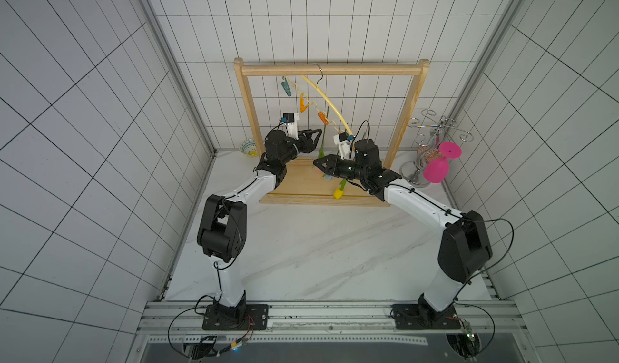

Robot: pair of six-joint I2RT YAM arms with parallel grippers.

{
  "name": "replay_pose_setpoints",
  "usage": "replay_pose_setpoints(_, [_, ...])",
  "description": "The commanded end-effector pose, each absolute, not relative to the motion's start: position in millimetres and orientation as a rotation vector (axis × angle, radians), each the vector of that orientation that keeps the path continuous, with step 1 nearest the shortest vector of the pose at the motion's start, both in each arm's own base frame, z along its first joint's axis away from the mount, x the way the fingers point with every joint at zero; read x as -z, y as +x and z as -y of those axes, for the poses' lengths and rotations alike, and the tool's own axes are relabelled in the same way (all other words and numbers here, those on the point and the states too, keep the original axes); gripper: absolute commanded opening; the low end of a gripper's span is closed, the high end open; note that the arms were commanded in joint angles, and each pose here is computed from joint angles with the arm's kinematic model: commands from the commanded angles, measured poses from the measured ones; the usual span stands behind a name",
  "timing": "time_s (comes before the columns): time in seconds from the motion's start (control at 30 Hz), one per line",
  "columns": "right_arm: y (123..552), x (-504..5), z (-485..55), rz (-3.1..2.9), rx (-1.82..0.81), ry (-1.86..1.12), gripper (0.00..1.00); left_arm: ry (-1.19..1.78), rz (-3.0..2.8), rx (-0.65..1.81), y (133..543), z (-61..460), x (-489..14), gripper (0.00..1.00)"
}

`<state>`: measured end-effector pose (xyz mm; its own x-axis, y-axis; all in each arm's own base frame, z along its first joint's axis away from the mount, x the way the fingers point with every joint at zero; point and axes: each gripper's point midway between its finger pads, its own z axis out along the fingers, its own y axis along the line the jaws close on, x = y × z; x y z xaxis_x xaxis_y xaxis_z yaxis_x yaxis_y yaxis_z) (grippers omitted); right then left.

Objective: Dry the flowers on a clothes hanger
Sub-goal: Clamp the flower onto the hanger.

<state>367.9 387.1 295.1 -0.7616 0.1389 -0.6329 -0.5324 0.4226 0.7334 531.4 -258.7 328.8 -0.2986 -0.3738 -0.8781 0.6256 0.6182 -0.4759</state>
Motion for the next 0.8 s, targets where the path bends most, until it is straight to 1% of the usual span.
replay_pose_setpoints(0.0, [351, -306, -383, -2.003, -1.410, -0.438, 0.36, 0.218, -1.555, 1.005, 524, 261, -342, 0.56])
replay_pose_setpoints(0.1, [339, -308, -385, -1.980, -1.446, -0.522, 0.40, 0.216, -1.553, 1.015, 523, 264, -342, 0.56])
replay_pose_setpoints(0.23, [328, -296, -383, -1.989, -1.442, -0.592, 0.45, 0.218, -1.548, 1.015, 520, 268, -344, 0.56])
replay_pose_setpoints(0.33, [318, -277, -375, -2.036, -1.380, -0.650, 0.50, 0.220, -1.540, 1.013, 517, 268, -348, 0.56])
replay_pose_setpoints(0.47, [298, -256, -366, -2.086, -1.324, -0.781, 0.54, 0.218, -1.536, 1.004, 517, 268, -349, 0.56])
replay_pose_setpoints(0.63, [288, -246, -353, -2.094, -1.174, -0.881, 0.61, 0.218, -1.540, 1.006, 516, 270, -346, 0.56])
replay_pose_setpoints(0.7, [285, -247, -349, -2.088, -1.122, -0.918, 0.65, 0.217, -1.542, 1.002, 515, 270, -346, 0.56])
replay_pose_setpoints(0.77, [280, -250, -347, -2.064, -1.076, -0.971, 0.67, 0.216, -1.545, 0.999, 514, 270, -344, 0.56])
